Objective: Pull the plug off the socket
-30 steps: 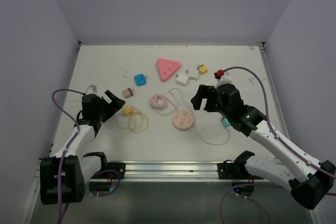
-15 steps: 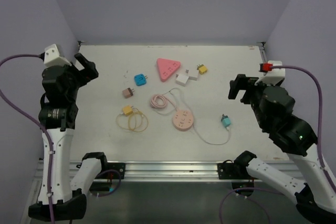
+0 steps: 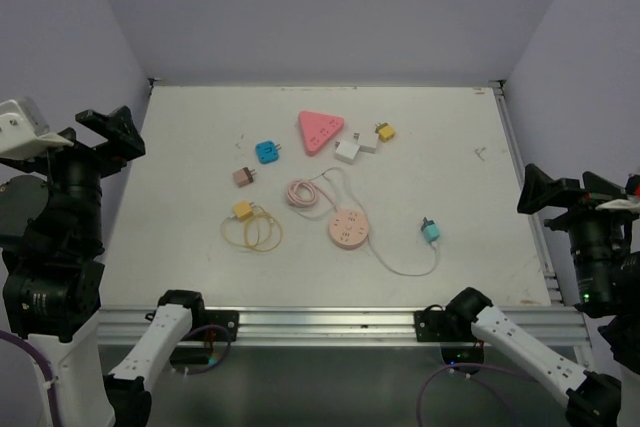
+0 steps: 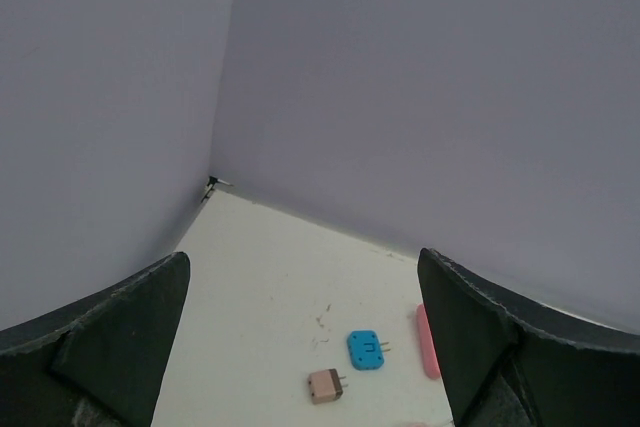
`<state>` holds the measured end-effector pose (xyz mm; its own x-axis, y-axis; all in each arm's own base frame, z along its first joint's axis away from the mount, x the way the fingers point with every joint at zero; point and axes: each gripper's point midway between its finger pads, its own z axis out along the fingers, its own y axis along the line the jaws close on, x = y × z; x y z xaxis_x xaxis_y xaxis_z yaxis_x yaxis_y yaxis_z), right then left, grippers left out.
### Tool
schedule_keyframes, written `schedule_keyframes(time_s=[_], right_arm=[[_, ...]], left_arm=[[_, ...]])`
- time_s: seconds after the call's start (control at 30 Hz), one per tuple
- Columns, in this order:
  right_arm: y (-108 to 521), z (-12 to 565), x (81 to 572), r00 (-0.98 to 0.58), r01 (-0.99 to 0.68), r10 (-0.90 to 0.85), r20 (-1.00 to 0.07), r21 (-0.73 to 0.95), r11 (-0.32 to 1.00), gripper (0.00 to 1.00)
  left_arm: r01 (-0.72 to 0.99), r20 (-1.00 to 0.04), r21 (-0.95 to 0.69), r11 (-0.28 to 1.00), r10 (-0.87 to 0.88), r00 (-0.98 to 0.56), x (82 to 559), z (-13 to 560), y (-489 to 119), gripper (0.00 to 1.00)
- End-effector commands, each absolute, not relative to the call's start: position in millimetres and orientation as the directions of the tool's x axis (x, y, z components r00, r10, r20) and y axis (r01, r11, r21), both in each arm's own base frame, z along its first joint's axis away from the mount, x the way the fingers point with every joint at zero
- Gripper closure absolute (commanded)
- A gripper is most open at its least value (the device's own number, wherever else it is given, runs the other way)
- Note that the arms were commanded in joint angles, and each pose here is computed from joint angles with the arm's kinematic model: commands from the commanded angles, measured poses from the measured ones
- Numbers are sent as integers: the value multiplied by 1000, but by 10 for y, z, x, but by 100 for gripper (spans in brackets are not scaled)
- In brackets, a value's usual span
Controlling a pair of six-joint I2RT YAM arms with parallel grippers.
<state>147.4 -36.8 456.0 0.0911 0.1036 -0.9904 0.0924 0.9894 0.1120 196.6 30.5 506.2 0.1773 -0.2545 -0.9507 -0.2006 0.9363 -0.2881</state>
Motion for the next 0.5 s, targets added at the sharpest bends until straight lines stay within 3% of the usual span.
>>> schedule_keyframes(time_s=[0.0, 0.47], right_arm=[[-464, 4621, 1430, 105, 119, 49, -993, 61, 991, 1], [-368, 4587, 1517, 94, 102, 39, -995, 49, 994, 1]], left_arm=[[-270, -970, -238, 933, -212, 122, 1940, 4922, 402, 0], [-248, -970, -234, 940, -210, 119, 1978, 4905, 358, 0]])
